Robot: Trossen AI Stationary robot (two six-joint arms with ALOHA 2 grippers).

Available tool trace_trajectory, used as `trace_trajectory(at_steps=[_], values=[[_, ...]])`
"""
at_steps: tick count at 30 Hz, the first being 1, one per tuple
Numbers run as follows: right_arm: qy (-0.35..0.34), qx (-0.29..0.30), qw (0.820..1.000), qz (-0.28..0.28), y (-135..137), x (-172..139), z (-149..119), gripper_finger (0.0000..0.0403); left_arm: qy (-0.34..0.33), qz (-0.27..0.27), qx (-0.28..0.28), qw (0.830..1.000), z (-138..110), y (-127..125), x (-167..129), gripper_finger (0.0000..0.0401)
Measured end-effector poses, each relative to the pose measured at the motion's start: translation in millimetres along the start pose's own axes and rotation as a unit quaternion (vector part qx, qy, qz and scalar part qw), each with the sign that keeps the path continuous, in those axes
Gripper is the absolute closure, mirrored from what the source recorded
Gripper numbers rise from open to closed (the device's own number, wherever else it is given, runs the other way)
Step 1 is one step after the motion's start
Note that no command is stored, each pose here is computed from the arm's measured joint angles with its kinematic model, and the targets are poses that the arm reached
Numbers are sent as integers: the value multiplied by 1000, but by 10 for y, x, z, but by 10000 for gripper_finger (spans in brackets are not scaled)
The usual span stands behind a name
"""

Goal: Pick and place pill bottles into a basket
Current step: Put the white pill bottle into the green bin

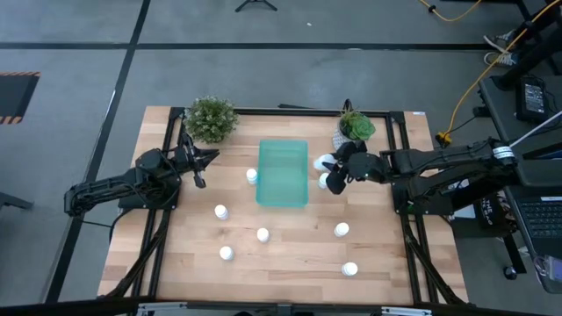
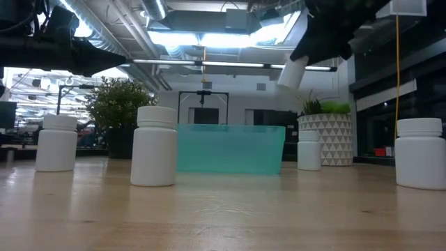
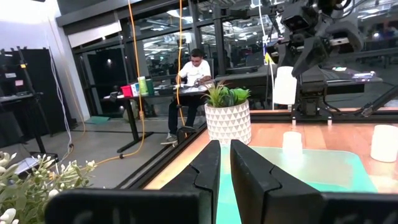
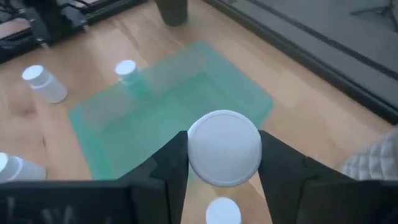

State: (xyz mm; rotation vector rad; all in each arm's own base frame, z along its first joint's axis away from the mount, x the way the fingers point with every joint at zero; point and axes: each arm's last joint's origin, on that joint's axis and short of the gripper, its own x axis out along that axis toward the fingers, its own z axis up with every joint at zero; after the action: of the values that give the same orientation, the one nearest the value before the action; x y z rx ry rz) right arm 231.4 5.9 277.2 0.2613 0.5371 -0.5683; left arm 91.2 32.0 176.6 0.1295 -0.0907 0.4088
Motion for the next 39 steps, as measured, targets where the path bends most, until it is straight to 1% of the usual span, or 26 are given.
trace_trajectory(at_steps=[5,10,15,17,21,24,26,32,34,37,39], values=[[-14,-41,999,29,42,77,52,248,2,-1,0,1000,-4,-1,0,368],[-3,-79,996,46,19,273,77,248,4,-1,0,1000,-7,-2,0,368],[-6,-118,988,98,-7,509,130,248,4,-1,0,1000,-7,-1,0,368],[-8,-128,987,95,-50,584,148,248,4,-1,0,1000,-8,-2,0,368],[1,-144,987,70,-179,680,163,248,8,-1,0,1000,-15,-2,0,368],[3,-159,984,84,-254,713,190,248,14,-1,1,1000,-27,-3,0,368],[4,-158,983,93,-298,723,207,248,17,-1,1,1000,-32,-3,-1,368],[2,-165,981,103,-423,760,254,248,20,-2,1,1000,-38,-4,-1,368],[3,-170,980,105,-449,752,303,248,21,-2,2,1000,-40,-5,-1,368],[-2,-173,980,101,-448,736,453,248,26,-3,2,1000,-51,-6,-1,368],[10,-182,978,97,-450,755,530,248,28,-3,2,1000,-54,-6,-2,368]])
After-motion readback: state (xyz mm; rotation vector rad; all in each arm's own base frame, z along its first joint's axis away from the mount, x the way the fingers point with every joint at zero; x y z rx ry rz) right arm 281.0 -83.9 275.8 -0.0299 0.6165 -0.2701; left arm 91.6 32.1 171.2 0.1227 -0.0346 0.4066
